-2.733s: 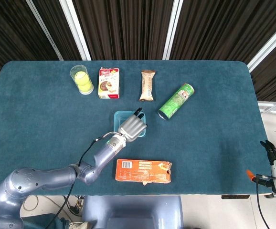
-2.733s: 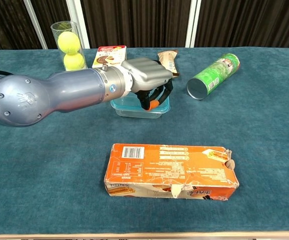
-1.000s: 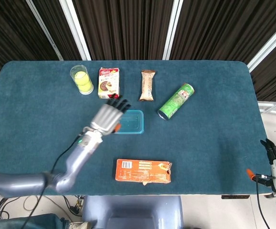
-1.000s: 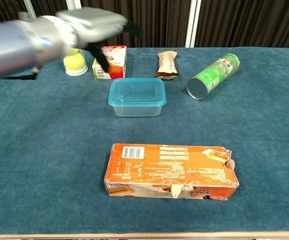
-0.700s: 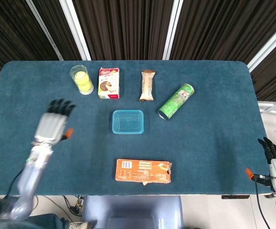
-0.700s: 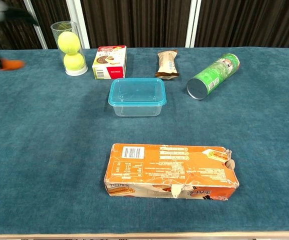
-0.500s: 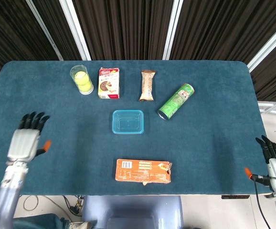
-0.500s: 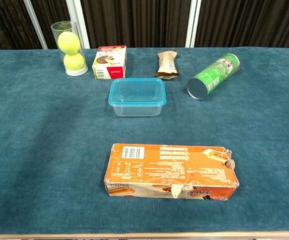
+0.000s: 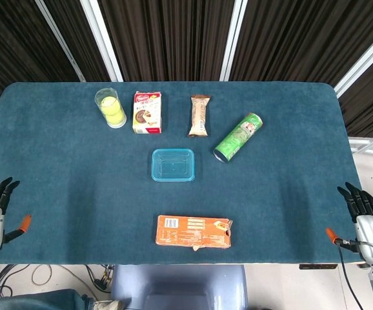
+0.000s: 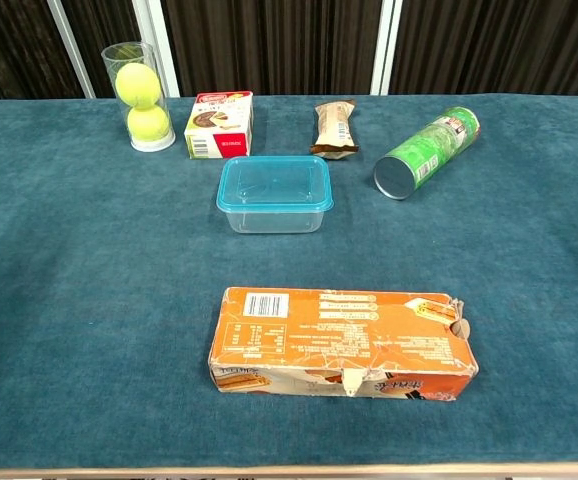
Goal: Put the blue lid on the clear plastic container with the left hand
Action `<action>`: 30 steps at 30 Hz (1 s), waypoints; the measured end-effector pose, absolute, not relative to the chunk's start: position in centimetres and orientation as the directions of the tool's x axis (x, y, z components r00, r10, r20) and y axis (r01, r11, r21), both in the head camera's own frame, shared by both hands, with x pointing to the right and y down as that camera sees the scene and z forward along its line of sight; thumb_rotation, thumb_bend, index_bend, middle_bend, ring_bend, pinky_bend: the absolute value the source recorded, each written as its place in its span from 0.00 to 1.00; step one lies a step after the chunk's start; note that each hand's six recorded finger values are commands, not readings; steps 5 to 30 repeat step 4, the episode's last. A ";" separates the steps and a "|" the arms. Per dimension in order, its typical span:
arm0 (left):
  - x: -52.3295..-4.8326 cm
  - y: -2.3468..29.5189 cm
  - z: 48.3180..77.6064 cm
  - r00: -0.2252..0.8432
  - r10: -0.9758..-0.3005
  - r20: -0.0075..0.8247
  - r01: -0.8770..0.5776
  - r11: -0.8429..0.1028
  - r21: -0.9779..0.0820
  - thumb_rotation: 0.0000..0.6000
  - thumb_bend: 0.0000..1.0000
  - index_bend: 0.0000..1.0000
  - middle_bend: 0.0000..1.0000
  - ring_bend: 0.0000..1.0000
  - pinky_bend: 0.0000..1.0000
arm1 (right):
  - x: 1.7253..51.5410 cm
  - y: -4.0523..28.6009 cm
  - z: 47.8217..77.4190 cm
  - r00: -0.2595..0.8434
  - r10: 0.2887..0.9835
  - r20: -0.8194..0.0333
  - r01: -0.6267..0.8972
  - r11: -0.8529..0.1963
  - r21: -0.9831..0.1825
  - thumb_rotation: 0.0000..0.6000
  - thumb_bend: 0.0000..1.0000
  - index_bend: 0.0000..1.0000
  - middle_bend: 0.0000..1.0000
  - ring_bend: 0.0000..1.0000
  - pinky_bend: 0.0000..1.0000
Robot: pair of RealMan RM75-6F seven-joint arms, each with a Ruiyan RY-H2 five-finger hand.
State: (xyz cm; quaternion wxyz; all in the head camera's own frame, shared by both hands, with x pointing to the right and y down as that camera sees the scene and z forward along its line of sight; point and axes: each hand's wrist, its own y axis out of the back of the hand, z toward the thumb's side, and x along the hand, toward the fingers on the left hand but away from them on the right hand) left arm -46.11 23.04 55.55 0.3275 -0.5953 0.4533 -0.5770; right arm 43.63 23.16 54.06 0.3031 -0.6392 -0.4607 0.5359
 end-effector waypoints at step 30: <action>-46.8 23.2 54.8 -0.101 -0.916 0.388 -0.179 -0.367 -0.913 1.00 0.30 0.12 0.06 0.00 0.05 | 43.6 23.3 54.1 -0.001 0.912 -0.410 0.263 -0.396 -0.880 1.00 0.29 0.09 0.00 0.00 0.00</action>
